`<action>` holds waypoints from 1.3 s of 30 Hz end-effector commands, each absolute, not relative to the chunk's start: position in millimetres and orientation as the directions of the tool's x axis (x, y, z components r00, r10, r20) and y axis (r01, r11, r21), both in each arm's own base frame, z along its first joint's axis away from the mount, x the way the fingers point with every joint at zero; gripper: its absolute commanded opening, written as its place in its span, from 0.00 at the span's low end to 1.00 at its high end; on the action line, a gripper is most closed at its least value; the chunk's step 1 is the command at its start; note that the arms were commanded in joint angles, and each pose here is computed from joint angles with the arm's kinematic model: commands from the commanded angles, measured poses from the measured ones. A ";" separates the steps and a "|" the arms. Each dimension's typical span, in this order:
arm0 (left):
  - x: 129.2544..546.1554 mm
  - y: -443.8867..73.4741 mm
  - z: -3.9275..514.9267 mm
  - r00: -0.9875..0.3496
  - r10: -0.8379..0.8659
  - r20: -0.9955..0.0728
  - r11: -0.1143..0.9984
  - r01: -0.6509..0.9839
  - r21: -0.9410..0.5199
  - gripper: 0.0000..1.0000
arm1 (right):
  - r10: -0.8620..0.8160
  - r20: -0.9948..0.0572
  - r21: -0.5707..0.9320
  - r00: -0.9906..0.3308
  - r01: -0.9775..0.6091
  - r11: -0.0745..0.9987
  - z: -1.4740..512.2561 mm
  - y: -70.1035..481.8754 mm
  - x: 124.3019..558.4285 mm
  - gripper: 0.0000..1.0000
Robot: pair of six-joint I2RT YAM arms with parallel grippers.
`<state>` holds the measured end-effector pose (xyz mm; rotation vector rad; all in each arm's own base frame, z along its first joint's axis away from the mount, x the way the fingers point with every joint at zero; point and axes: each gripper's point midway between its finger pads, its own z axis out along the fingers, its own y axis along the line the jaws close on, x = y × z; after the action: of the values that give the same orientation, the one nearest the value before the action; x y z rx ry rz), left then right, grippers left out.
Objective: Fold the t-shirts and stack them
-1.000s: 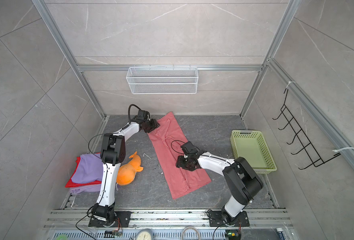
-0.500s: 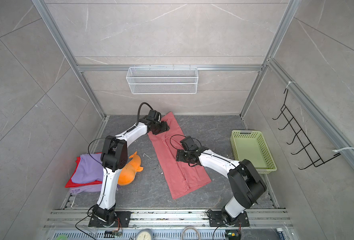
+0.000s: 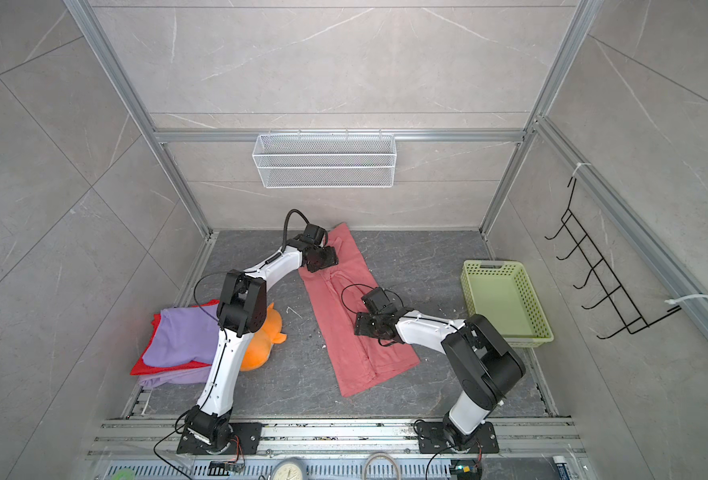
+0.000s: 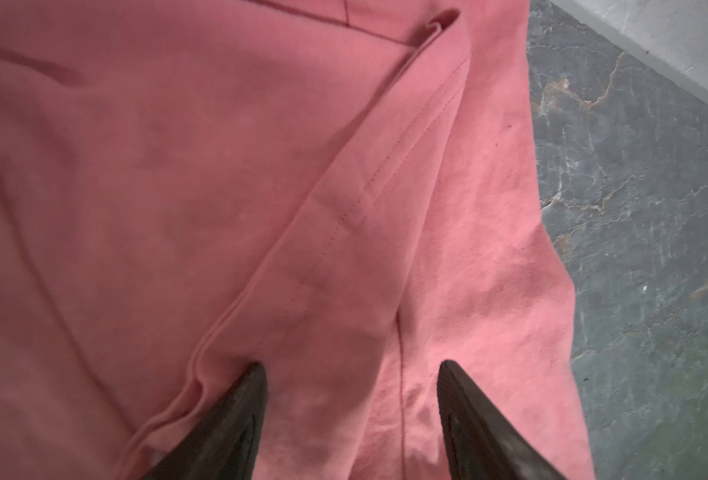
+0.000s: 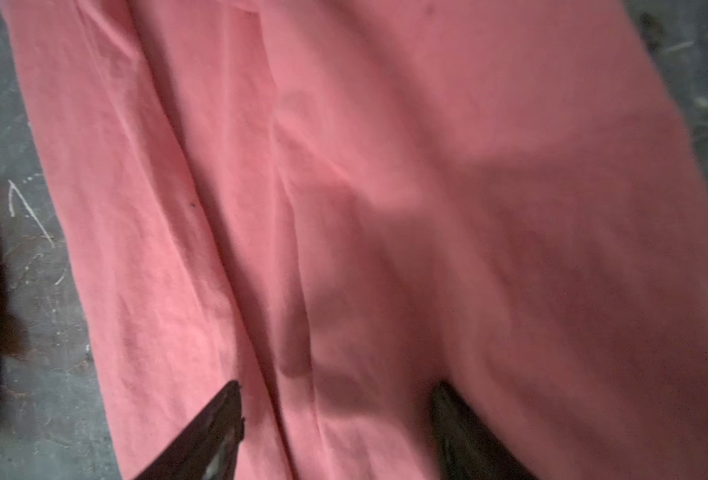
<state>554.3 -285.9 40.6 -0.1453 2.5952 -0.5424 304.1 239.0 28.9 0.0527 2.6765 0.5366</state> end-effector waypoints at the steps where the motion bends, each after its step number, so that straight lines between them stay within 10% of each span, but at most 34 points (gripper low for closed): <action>1: 534.5 -309.9 0.2 -0.927 -0.148 -0.345 0.917 0.002 -0.398 0.67 | 0.049 -0.226 0.366 -0.973 -0.038 0.930 -14.5 250.9 256.2 0.72; 11: 536.8 -394.1 26.3 -0.891 -0.005 -0.454 0.805 0.266 -0.531 0.67 | -0.027 -0.260 0.239 -0.965 -0.091 0.967 8.3 253.4 234.5 0.72; 39: 543.9 -329.0 -1.4 -0.912 -0.151 -0.380 0.914 0.017 -0.405 0.67 | -0.206 -0.310 0.076 -0.928 -0.240 0.968 19.7 226.6 234.2 0.75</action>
<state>561.2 -363.4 42.4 -0.0072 2.4990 -0.7064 244.1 237.0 21.3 -0.2652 2.7686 0.2269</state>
